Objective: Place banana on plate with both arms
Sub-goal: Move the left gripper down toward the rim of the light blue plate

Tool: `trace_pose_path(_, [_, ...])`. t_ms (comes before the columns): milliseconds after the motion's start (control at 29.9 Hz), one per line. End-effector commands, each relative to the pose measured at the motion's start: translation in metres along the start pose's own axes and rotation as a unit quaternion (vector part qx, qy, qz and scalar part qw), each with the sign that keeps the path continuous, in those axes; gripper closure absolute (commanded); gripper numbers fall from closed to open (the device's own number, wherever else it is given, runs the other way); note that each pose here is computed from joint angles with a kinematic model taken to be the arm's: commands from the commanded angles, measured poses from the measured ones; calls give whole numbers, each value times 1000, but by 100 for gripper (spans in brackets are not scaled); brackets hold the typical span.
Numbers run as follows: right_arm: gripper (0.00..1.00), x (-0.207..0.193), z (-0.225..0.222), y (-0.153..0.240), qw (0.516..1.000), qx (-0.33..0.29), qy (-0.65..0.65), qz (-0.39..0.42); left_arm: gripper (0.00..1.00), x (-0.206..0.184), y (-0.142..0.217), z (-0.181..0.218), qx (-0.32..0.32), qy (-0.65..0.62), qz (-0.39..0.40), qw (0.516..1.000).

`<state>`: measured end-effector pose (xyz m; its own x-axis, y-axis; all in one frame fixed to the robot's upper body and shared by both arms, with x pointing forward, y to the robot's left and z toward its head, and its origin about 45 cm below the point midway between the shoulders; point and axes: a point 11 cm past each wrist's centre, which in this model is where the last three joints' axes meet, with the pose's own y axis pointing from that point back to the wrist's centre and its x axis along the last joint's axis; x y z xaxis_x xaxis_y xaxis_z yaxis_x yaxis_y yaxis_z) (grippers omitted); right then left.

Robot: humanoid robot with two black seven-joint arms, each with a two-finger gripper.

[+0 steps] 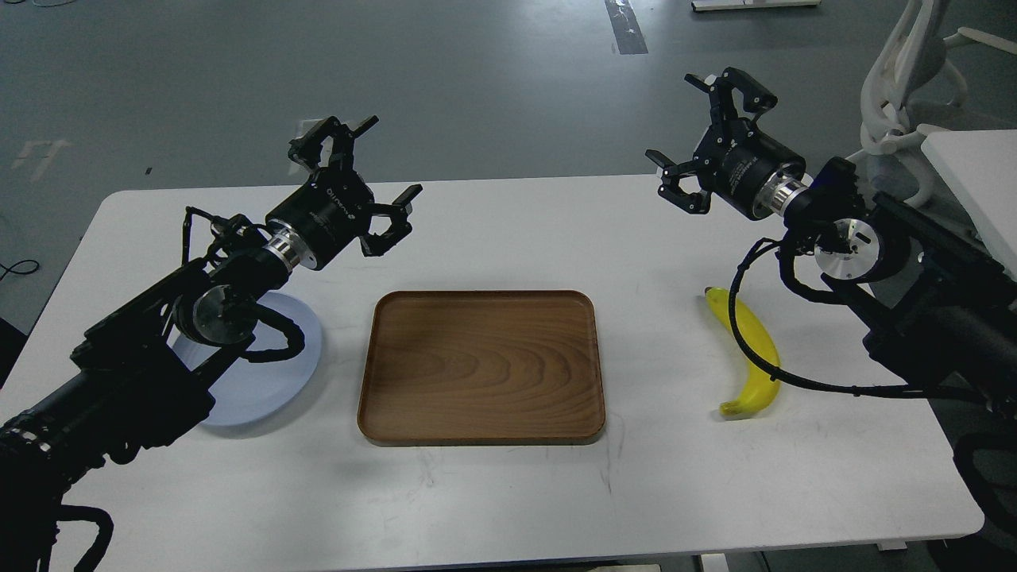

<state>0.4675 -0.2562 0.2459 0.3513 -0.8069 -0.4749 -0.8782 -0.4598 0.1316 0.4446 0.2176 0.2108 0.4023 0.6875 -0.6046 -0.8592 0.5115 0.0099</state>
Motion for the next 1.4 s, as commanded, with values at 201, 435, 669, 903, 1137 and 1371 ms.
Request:
trace_pose_path(201, [0, -16, 8, -13, 1000, -4, -9, 5, 2, 12, 6, -4, -9, 7, 29, 1000])
trace_pose_path(435, [0, -14, 7, -12, 1000, -4, -8, 7, 2, 18, 9, 1, -24, 16, 43, 999])
trace_pose_path(669, [0, -14, 12, -11, 1000, -8, -10, 6, 2, 25, 12, 4, -27, 13, 52, 998])
trace_pose_path(903, [0, -14, 13, -10, 1000, -9, -13, 5, 2, 30, 15, 11, -30, 7, 58, 998])
trace_pose_path(1137, [0, -14, 15, -10, 1000, -10, -12, 5, 2, 30, 14, 15, -35, 7, 57, 998])
trace_pose_path(1371, [0, -13, 14, -10, 1000, -9, -13, 6, 2, 29, 13, 15, -35, 6, 60, 998])
